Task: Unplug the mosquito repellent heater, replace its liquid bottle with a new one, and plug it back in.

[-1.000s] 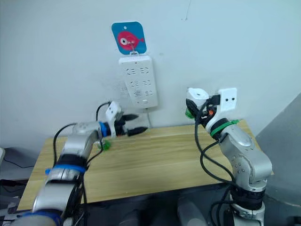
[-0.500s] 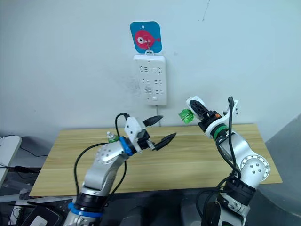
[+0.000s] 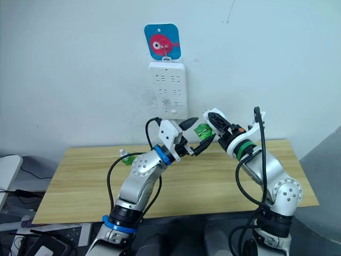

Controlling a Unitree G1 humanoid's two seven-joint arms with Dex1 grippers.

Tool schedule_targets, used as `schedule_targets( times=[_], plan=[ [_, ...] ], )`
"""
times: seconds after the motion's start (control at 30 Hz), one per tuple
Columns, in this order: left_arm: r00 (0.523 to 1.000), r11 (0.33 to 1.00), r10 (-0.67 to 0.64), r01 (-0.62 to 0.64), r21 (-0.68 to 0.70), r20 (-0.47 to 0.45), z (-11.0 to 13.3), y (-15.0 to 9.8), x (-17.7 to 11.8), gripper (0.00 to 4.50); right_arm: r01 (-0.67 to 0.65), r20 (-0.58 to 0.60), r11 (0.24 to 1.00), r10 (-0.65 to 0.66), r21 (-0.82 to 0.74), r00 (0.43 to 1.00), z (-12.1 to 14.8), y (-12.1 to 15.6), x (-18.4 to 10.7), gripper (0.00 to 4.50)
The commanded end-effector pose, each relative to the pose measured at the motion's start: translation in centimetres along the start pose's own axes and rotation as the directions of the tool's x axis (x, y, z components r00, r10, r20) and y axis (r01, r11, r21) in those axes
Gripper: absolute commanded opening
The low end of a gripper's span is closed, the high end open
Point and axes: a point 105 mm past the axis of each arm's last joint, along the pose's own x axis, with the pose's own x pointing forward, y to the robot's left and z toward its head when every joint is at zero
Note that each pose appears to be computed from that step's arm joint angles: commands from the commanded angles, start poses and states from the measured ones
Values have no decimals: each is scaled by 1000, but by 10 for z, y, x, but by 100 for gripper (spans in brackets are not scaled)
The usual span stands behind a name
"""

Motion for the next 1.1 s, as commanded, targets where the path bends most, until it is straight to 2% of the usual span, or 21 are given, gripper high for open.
schedule_targets(
  times=[0.03, 0.1, 0.27, 0.4, 0.43, 0.53, 0.6, 0.67, 0.73, 0.83, 0.9, 1.1],
  plan=[
    [999, 1000, 0, 0, 1, 47, 9, -2, 2, 289, -53, 15, 999, 53, -7, 998, 3, 14, -6, 300],
    [999, 1000, 1, -1, -1, 46, 9, -2, 2, 233, -47, 17, 999, 47, -5, 999, 3, 13, -6, 300],
    [999, 1000, 2, -3, 3, 36, 7, -2, -1, 228, -50, 4, 999, 50, -11, 999, 2, 12, -6, 300],
    [998, 997, -49, 48, 54, 27, 8, -3, -4, 228, -106, -65, 994, 104, -28, 992, -5, 15, -8, 435],
    [996, 993, -83, 81, 83, 21, 8, -3, -6, 228, -110, -102, 993, 104, -51, 989, -6, 12, -8, 449],
    [982, 967, -189, 188, 171, -11, 4, -2, -13, 228, -127, -220, 987, 101, -104, 970, -6, -1, -11, 449],
    [963, 936, -263, 267, 227, -48, -2, 3, -20, 228, -167, -351, 978, 114, -125, 930, -10, -8, -17, 449],
    [932, 888, -351, 360, 285, -83, -6, 4, -28, 228, -233, -502, 966, 147, -112, 852, -20, -14, -28, 449],
    [898, 840, -426, 436, 324, -106, -8, 3, -35, 228, -266, -601, 961, 166, -80, 781, -26, -19, -36, 449],
    [854, 780, -509, 512, 359, -112, -8, -2, -42, 228, -285, -662, 958, 195, -29, 724, -25, -21, -41, 449],
    [838, 757, -537, 531, 380, -102, -6, -6, -45, 228, -294, -665, 956, 231, 17, 711, -23, -21, -40, 449],
    [837, 759, -542, 526, 382, -75, -4, -12, -48, 228, -320, -679, 946, 274, 60, 681, -23, -16, -38, 449]
  ],
)
